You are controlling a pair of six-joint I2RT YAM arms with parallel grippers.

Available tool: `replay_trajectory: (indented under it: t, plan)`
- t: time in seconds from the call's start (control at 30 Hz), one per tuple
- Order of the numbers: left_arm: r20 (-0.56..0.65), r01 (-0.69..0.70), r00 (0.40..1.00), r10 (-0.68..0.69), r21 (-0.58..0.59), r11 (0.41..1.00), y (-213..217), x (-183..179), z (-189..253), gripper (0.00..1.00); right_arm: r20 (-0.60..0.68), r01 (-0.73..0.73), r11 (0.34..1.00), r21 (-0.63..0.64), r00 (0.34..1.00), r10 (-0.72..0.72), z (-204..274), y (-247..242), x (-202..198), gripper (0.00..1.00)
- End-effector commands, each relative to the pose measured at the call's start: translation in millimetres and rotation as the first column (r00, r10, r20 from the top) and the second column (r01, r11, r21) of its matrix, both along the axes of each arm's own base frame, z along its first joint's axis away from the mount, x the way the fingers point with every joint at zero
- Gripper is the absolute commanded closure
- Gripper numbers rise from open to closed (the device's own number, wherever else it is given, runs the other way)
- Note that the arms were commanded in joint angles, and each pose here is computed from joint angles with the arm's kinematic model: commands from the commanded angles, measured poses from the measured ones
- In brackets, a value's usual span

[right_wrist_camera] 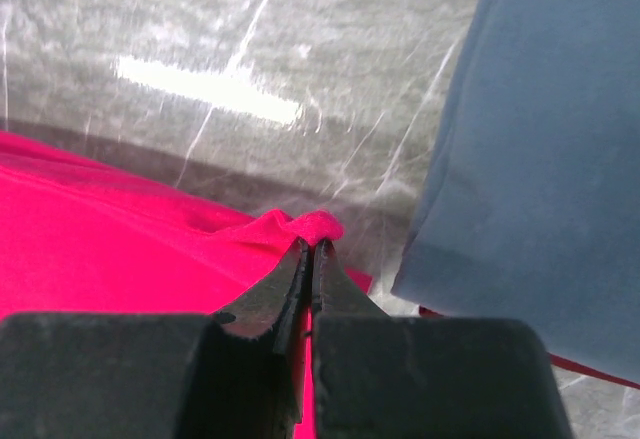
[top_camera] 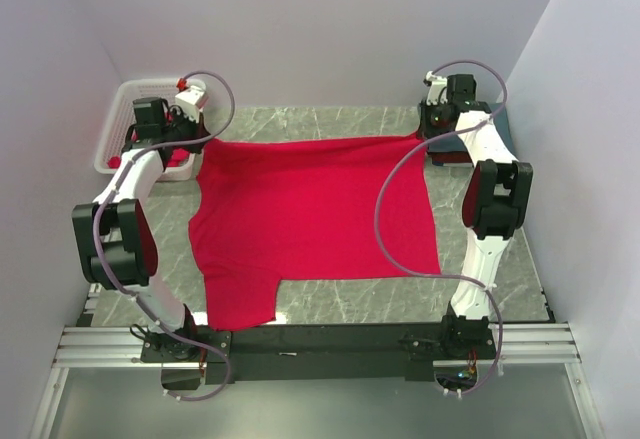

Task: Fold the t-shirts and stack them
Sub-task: Fold the tshirt

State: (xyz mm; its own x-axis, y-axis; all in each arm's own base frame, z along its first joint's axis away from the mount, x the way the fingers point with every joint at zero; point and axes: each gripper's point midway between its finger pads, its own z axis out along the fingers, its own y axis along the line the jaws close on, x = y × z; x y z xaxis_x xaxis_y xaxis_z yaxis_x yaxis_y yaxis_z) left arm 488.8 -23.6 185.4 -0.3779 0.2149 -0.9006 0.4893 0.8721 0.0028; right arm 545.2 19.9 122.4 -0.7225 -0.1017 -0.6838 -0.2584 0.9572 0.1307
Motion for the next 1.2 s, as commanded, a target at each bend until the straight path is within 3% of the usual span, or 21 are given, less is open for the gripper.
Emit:
replay_trajectory:
  t: [0.0,0.43,0.97,1.03,1.07,1.17]
  plan:
    - [0.051,0.027,0.998,-0.028,0.029,0.999,0,-15,23,0.99,0.028,-0.034,0.999,-0.008,0.999,0.034,21,-3,-10,1.00]
    - [0.018,0.047,0.999,-0.049,0.071,0.996,-2,-54,7,0.99,-0.008,-0.097,0.995,0.002,0.995,0.097,8,3,-24,1.00]
    - [-0.123,0.097,0.989,-0.079,0.150,0.984,4,-82,-60,0.99,-0.120,-0.169,0.985,-0.019,0.979,0.166,-31,2,-52,1.00]
    - [-0.158,0.133,0.982,-0.105,0.181,0.974,3,-90,-72,0.99,-0.140,-0.182,0.983,-0.023,0.974,0.177,-37,2,-57,0.93]
    - [-0.177,0.148,0.978,-0.113,0.199,0.969,4,-94,-77,0.99,-0.148,-0.187,0.982,-0.028,0.972,0.180,-39,0,-60,0.81]
    - [-0.269,0.266,0.942,-0.202,0.225,0.937,2,-116,-92,0.86,-0.186,-0.209,0.977,-0.039,0.962,0.198,-41,-2,-75,0.62]
